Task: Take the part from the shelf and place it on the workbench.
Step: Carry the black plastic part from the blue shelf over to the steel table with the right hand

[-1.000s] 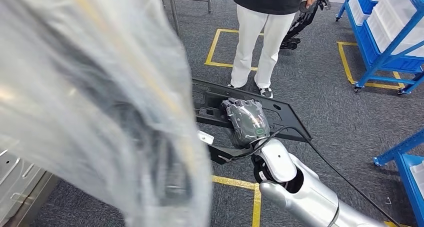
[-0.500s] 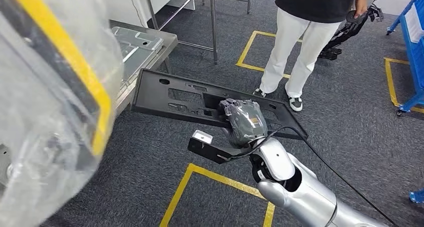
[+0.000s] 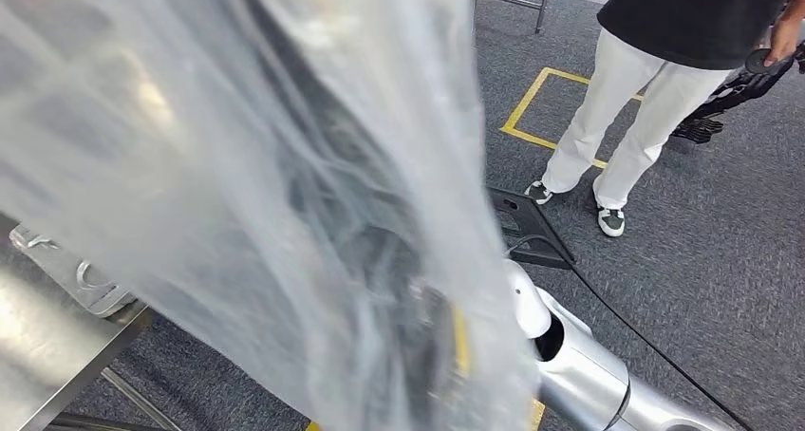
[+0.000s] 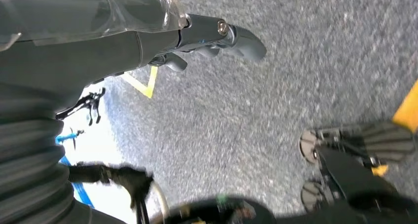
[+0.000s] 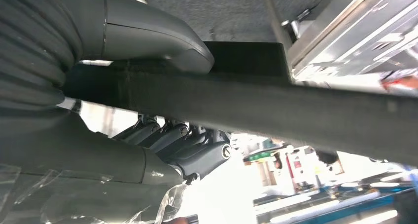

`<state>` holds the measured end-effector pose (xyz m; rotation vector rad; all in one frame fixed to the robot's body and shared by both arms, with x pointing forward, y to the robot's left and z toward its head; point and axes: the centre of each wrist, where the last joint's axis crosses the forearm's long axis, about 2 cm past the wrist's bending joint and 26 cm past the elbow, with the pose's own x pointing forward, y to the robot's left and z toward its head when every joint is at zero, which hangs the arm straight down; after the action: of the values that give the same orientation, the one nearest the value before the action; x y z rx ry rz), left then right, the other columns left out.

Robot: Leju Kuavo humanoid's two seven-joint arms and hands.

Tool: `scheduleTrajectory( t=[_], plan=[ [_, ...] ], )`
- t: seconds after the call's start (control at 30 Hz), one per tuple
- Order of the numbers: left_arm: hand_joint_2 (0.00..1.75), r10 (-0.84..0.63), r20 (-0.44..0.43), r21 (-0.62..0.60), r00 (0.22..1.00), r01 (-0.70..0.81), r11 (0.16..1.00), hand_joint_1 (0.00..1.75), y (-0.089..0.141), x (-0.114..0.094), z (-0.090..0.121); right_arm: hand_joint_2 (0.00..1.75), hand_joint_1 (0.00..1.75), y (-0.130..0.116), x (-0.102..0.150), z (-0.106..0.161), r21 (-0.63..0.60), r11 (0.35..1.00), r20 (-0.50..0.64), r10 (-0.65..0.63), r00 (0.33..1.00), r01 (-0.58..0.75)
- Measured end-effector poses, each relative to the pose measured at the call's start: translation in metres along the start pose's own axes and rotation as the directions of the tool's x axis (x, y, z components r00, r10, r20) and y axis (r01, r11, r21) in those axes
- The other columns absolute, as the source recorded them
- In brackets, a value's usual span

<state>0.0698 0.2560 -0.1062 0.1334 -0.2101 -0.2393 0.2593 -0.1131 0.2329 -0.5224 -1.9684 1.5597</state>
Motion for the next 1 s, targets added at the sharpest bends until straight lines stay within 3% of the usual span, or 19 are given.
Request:
scheduleTrajectory(
  t=[1.0],
  plan=[
    [1.75,0.001,-0.007,-0.005,1.0,-0.001,1.0,0.0,-0.0007,-0.002,0.0001,1.75,1.75,0.0002,0.0006,-0.0034,0.005,1.0,0.007,0.007,1.0,-0.007]
  ],
)
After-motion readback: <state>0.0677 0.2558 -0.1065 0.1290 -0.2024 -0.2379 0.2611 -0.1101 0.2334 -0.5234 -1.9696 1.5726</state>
